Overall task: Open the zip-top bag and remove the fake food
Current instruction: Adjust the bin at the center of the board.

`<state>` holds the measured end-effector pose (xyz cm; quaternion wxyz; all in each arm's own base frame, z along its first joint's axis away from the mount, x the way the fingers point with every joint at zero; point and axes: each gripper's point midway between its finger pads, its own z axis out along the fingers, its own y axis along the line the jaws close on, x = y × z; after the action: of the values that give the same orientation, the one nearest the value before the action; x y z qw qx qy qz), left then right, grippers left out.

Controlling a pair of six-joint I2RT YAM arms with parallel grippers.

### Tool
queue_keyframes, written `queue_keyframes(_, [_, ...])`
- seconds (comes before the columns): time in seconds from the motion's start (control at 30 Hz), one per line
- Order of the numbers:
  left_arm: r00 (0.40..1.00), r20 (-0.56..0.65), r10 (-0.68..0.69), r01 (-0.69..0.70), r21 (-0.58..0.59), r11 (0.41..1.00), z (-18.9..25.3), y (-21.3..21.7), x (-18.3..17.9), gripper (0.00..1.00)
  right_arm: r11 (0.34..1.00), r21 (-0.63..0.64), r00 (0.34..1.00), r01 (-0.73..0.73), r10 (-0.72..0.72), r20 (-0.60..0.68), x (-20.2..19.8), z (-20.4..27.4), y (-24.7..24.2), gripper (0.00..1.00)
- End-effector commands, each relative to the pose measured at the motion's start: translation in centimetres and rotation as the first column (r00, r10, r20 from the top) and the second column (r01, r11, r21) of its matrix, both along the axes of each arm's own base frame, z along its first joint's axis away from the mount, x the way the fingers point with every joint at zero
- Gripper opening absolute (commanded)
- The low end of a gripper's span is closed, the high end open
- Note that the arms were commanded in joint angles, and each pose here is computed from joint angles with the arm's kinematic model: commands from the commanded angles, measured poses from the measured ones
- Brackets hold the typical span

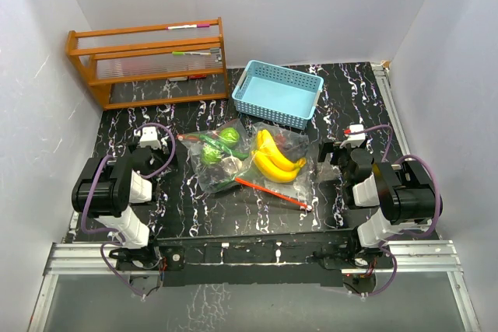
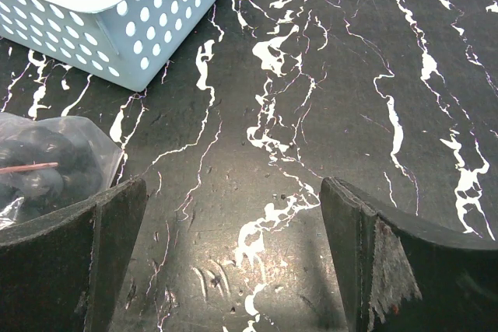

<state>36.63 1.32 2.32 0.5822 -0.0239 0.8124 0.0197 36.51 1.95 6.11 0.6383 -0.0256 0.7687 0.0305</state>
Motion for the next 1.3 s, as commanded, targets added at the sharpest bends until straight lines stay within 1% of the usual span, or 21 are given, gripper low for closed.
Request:
queue_keyframes(0.0, [0.999, 0.042, -0.007, 0.007, 0.000, 1.000, 1.1, -0.1, 0.7, 0.97, 1.000, -0.008, 0.995, 0.004, -0.003, 0.096, 1.3, 2.5, -0.2, 0.98])
queue_keyframes(0.7, [0.999, 0.041, -0.010, 0.010, -0.002, 1.000, 1.1, -0.2, 0.7, 0.97, 1.000, -0.005, 0.996, -0.001, 0.002, 0.091, 1.3, 2.5, -0.1, 0.98])
queue_keyframes(0.8, [0.996, 0.055, -0.067, 0.066, 0.006, 0.998, 1.2, -1.0, 0.5, 0.97, 1.000, -0.005, 0.996, -0.002, 0.002, 0.092, 1.3, 2.5, -0.1, 0.98])
queue_keyframes(0.93, [0.999, 0.035, -0.033, 0.033, 0.004, 0.999, 1.4, -0.5, 1.0, 0.97, 0.997, 0.021, 0.992, 0.076, -0.077, 0.104, 1.6, 3.1, -1.3, 0.98])
queue_keyframes(0.97, [0.999, 0.012, -0.049, 0.049, 0.010, 0.999, 1.5, -0.6, 1.1, 0.97, 0.998, 0.017, 0.992, 0.066, -0.067, 0.105, 2.0, 3.8, -1.2, 0.98])
queue_keyframes(1.0, [0.993, -0.006, -0.115, 0.115, 0.005, 0.993, 2.1, -1.7, 1.4, 0.97, 0.999, 0.005, 0.995, 0.046, -0.046, 0.087, 2.3, 4.3, -0.9, 0.98])
queue_keyframes(1.07, [0.984, -0.050, -0.174, 0.174, -0.008, 0.985, 3.7, -2.8, 2.0, 0.97, 1.000, -0.003, 0.998, 0.000, 0.000, 0.067, 3.8, 6.8, -0.1, 0.98])
queue_keyframes(1.1, [0.984, -0.045, -0.170, 0.169, -0.036, 0.985, 4.8, -3.2, 2.4, 0.98, 1.000, 0.016, 0.997, -0.015, 0.014, 0.078, 4.3, 8.1, 0.3, 0.98])
queue_keyframes(1.17, [0.985, 0.063, -0.160, 0.167, -0.123, 0.978, 8.0, -4.1, 3.2, 0.98, 0.991, 0.135, 0.993, -0.006, -0.010, 0.118, 5.3, 10.8, 0.7, 0.98])
queue_keyframes(1.23, [0.974, 0.159, -0.161, 0.192, -0.199, 0.961, 10.9, -5.4, 3.6, 0.98, 0.929, 0.359, 0.991, 0.094, -0.123, 0.058, 6.7, 12.5, 0.3, 0.98])
queue_keyframes(1.27, [0.970, 0.173, -0.170, 0.206, -0.216, 0.954, 11.8, -6.2, 3.9, 0.98, 0.905, 0.413, 0.992, 0.100, -0.121, 0.025, 7.4, 13.1, 0.7, 0.98])
